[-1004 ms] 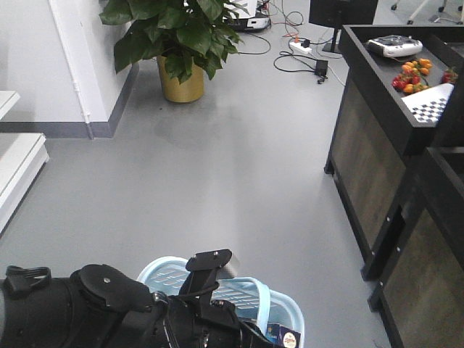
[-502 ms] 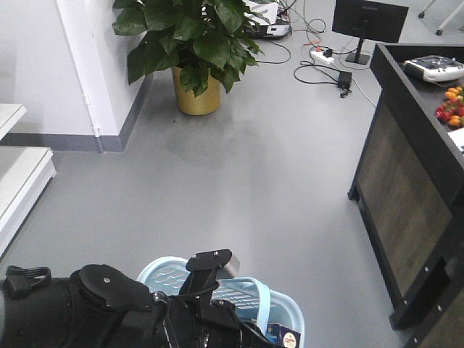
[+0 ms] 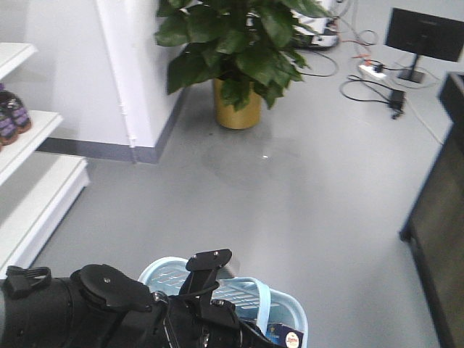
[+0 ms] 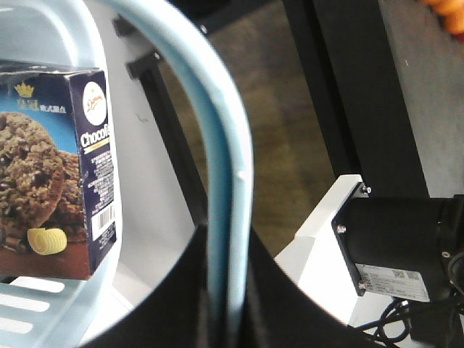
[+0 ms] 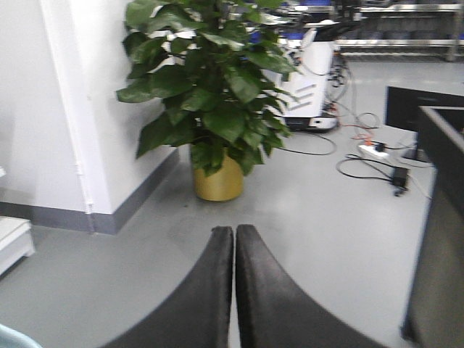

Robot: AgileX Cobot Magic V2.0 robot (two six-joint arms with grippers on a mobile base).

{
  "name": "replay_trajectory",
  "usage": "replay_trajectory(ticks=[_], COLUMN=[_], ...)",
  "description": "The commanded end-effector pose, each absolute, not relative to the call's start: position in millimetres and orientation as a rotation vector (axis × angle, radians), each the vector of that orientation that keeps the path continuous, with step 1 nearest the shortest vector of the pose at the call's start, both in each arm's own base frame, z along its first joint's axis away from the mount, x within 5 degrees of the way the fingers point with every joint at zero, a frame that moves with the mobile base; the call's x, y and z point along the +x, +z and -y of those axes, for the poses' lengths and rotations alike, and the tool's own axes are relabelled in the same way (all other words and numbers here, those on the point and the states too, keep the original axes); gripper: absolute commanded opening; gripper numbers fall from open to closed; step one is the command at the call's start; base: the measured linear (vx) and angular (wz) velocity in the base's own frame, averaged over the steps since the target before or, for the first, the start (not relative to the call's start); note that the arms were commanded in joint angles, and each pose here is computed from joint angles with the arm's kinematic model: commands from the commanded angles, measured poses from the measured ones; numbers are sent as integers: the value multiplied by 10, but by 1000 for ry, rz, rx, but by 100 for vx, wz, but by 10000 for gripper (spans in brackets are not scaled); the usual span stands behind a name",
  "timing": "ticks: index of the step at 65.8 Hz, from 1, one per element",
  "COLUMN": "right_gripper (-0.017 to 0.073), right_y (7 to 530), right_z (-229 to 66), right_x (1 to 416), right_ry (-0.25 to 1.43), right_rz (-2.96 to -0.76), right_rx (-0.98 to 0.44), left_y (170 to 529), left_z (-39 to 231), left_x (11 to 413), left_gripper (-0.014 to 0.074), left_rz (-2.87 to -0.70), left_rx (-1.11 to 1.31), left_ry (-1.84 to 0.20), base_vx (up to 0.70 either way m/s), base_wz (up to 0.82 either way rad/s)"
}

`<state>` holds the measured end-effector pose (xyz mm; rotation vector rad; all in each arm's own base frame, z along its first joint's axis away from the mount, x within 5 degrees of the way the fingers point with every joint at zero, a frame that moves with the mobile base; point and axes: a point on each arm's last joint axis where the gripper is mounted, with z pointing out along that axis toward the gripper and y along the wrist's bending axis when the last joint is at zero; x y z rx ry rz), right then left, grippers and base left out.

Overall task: Left arm holds basket, right arm returns cookies
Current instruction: 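Turn and approach the white shelf with yellow bottles, basket held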

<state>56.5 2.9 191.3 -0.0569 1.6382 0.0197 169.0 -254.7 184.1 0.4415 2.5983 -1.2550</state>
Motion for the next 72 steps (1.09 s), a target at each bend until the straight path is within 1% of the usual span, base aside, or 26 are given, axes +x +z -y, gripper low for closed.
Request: replay_trajectory(ticks=[1, 42, 72], right_gripper=[-8, -8, -8], right_y=[1989, 1989, 1989], right_z=[-26, -26, -26], right_x=[560, 560, 560], right_ry=[22, 22, 22], right_rz=[-1557, -1557, -1557], right_rx=[-49, -49, -49], left_y=[2066, 2065, 2065], left_z=[2591, 2590, 2590], left_x=[1671, 1673, 1672], left_gripper=[-6, -6, -6], left_rz=[-2521, -2521, -2521], left_rx=[446, 444, 445], left_ry=[-1354, -1350, -1352], base_vx=[31, 26, 20], base_wz=[48, 64, 73])
